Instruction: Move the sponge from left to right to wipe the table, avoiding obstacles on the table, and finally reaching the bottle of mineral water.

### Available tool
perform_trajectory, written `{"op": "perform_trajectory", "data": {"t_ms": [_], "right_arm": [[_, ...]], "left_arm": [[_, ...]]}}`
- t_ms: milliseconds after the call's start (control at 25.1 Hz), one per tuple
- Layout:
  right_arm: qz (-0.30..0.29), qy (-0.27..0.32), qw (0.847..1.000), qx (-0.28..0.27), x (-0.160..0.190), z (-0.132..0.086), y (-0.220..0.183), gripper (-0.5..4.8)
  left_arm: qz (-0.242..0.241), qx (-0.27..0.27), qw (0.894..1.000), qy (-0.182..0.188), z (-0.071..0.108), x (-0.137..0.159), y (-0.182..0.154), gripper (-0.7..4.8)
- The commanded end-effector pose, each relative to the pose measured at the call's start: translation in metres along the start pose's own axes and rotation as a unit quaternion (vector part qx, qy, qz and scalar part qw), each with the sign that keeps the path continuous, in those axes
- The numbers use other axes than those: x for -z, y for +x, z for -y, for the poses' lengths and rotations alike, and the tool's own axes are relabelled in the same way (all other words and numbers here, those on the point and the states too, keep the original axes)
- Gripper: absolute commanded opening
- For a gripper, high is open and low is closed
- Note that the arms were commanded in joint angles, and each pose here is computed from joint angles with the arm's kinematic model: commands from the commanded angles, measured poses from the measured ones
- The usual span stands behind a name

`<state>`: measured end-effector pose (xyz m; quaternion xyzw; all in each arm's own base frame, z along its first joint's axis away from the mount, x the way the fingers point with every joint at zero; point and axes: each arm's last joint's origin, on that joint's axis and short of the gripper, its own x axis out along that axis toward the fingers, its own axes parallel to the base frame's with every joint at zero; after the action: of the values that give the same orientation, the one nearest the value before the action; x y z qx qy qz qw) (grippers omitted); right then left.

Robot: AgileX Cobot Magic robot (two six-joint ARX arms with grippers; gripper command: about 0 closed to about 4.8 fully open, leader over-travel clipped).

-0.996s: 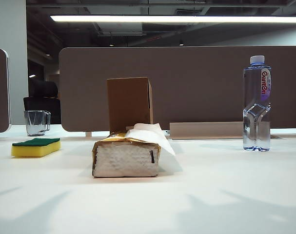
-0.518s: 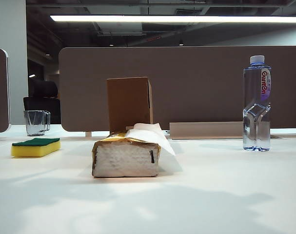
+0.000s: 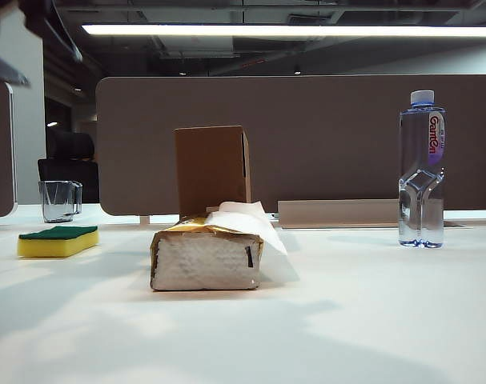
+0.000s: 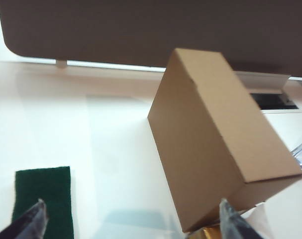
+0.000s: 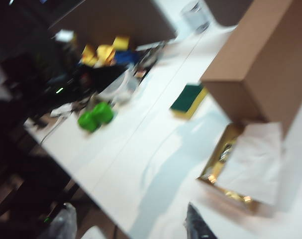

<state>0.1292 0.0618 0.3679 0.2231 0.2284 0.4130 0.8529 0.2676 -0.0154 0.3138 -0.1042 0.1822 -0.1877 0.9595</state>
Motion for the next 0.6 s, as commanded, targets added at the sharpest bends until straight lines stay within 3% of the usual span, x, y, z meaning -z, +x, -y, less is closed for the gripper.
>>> {"op": "perform_trajectory", "data": {"t_ms": [40, 239, 598], "right_arm": [[-0.023, 0.005, 0.999, -0.022, 0.0, -0.001, 0.015, 2.84], [-0.068, 0.017, 0.996, -0.046, 0.005, -0.001, 0.04, 2.84], [-0.09, 0.022, 0.994, -0.051, 0.006, 0.005, 0.061, 2.84]], "left_arm": [[-0.019, -0.004, 1.0, -0.009, -0.017, 0.008, 0.02, 4.79], [-0.072, -0.027, 0.996, -0.047, -0.051, 0.032, 0.049, 4.79], [-0.103, -0.041, 0.992, -0.06, -0.087, 0.049, 0.099, 4.79]]}}
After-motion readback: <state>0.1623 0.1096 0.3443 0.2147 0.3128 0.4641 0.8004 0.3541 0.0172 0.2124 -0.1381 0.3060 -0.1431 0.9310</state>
